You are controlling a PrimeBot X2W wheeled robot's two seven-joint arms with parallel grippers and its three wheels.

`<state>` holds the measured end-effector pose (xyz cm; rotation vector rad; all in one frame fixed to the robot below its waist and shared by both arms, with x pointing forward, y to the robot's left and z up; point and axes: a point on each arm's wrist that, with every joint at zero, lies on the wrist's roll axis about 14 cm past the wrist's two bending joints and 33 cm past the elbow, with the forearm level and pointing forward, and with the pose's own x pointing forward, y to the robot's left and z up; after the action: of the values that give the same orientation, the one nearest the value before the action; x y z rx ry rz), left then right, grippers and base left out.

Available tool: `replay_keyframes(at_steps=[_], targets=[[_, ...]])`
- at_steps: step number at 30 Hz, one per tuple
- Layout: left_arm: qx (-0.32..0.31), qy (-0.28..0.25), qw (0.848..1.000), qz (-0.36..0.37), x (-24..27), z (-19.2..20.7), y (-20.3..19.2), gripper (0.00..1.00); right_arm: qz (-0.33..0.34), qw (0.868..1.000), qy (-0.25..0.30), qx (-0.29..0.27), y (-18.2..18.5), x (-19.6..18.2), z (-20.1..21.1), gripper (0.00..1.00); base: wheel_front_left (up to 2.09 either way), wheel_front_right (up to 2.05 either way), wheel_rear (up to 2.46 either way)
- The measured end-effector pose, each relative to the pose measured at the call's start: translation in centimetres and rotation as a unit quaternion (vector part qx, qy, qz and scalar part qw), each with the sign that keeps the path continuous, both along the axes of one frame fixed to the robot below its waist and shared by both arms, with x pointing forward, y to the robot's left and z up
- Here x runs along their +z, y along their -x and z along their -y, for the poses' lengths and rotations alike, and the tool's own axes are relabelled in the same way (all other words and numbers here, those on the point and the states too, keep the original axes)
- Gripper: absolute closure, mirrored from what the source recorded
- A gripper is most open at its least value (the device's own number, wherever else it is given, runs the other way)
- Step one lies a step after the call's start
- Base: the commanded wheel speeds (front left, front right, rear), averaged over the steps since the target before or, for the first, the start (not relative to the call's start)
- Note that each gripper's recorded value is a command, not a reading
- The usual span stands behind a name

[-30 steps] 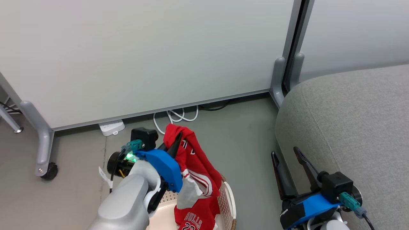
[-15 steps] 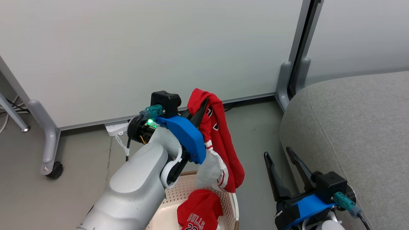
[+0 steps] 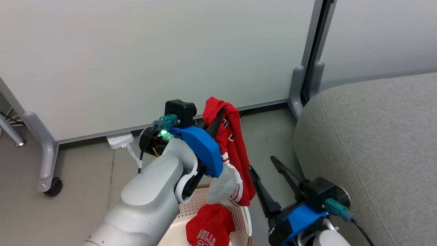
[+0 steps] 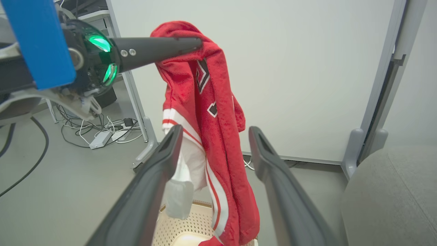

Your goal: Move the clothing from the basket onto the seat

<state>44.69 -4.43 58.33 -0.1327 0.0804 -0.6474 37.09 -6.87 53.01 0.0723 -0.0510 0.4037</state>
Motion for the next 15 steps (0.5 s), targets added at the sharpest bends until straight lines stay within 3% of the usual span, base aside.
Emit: replay_keyframes(at_steps=[8,15], targets=[[-0.007,0.004,1.000,-0.001,0.1,0.4,0.6,1.00,-0.013,0.998,0.017,0.055,-0.9,0.5,-3.3,0.00,0.00,0.00,0.00],[-0.012,0.004,1.000,-0.002,0.1,0.8,1.0,1.00,-0.034,0.996,0.038,0.071,-1.9,-0.4,-4.1,0.00,0.00,0.00,0.00]])
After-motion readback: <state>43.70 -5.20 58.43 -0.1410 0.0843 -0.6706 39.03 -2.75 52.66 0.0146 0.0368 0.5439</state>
